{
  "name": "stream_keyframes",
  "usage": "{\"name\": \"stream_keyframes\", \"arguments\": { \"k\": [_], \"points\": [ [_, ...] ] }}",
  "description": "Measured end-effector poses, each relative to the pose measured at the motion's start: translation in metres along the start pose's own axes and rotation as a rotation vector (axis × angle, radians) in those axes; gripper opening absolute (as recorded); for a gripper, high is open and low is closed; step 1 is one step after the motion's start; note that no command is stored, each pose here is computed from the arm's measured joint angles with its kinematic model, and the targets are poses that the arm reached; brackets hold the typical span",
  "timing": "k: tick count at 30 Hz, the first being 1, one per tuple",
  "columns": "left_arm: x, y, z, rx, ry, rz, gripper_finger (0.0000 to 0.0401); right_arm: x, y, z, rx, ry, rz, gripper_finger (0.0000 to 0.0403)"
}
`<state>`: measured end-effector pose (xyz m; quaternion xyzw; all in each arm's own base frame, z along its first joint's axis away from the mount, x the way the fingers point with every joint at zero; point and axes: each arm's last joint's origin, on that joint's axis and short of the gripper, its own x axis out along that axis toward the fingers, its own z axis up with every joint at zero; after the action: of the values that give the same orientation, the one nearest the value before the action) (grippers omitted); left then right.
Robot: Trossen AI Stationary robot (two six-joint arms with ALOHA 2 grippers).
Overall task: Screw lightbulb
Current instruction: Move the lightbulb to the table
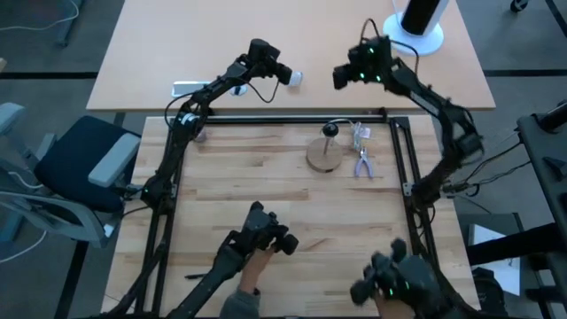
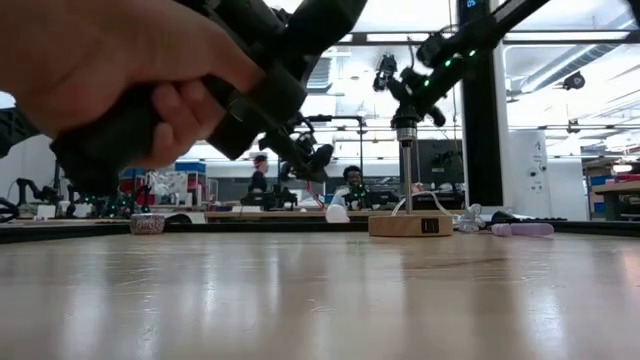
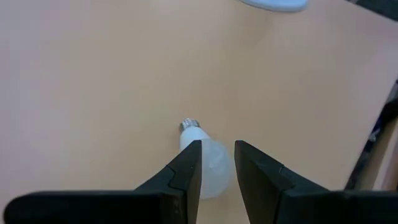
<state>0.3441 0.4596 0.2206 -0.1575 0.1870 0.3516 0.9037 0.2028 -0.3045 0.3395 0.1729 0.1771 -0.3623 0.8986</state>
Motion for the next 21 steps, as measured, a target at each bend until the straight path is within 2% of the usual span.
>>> {"name": "stream_keyframes", "arguments": {
  "k": [8,15,18,21],
  "points": [
    [0.004,-0.002,-0.002,0.067,-0.041,-0.011,0.0087,0.059,-0.048,0.025,0.022,0.058,-0.047,0.0013],
    [0.011,0.009,-0.02,0.081,-0.028,0.095,0.0087,0.107,-0.075,0.03,0.065,0.092,0.001,0.0013],
    [0.015,0.012,-0.03,0.091,-0.03,0.095,0.0087,0.126,-0.083,0.029,0.074,0.107,0.017,0.0013],
    [0.018,0.011,-0.038,0.129,-0.047,0.038,0.0087,0.144,-0.091,0.024,0.086,0.131,0.026,0.0013]
  ]
}}
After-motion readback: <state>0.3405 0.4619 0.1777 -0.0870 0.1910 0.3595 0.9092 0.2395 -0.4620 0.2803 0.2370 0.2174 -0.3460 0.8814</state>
